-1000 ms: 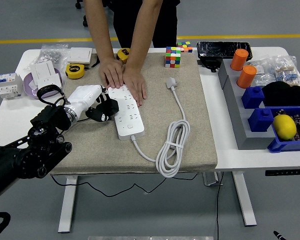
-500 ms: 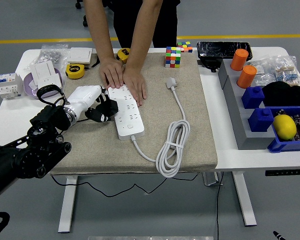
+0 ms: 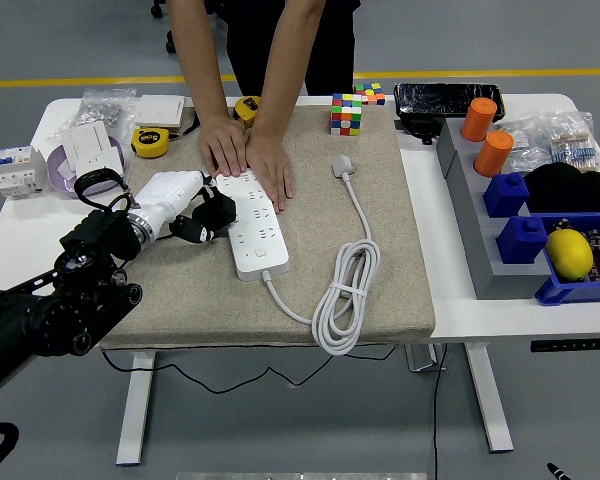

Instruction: Pick up the plug,place it near the board,insert it into the board,press the button

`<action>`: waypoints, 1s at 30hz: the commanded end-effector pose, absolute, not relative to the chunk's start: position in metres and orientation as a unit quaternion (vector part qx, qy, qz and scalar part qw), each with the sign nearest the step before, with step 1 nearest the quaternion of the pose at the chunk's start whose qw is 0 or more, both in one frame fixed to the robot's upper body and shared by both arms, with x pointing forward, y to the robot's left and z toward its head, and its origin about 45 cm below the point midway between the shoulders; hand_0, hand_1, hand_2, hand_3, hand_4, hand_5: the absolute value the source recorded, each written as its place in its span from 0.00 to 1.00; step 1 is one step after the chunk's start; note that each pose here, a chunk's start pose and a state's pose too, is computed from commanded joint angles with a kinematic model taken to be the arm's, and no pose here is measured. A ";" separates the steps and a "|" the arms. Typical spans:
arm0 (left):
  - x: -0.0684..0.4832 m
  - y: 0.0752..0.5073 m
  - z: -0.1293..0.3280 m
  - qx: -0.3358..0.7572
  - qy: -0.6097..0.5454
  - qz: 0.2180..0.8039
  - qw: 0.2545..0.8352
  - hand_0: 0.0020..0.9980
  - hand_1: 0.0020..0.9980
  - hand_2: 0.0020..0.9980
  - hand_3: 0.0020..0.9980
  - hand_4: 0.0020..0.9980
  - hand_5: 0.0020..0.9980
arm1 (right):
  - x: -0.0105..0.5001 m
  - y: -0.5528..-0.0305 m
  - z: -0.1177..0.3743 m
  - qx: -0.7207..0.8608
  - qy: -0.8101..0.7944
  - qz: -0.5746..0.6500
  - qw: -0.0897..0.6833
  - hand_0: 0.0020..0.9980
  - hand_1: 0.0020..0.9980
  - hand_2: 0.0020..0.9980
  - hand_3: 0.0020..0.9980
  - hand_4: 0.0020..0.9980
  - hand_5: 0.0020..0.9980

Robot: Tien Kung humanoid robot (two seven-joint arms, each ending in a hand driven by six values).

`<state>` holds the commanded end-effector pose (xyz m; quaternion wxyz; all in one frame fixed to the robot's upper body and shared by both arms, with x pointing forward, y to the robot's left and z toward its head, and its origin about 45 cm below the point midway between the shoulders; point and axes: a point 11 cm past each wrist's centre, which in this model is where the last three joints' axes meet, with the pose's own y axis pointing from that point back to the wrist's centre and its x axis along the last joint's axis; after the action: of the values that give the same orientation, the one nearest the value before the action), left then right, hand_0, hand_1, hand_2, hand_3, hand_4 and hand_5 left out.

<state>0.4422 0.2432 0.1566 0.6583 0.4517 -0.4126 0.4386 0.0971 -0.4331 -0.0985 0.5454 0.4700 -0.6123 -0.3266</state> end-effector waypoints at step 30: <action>0.442 0.243 0.154 0.461 -0.404 0.426 0.665 0.67 0.72 0.69 0.64 0.95 0.17 | 0.098 -0.434 -0.098 0.467 -0.617 -0.329 0.541 0.87 0.83 0.80 0.83 1.00 0.94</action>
<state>0.4416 0.2432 0.1542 0.6654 0.4615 -0.4036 0.4259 0.0979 -0.4335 -0.0982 0.5414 0.4668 -0.6173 -0.3287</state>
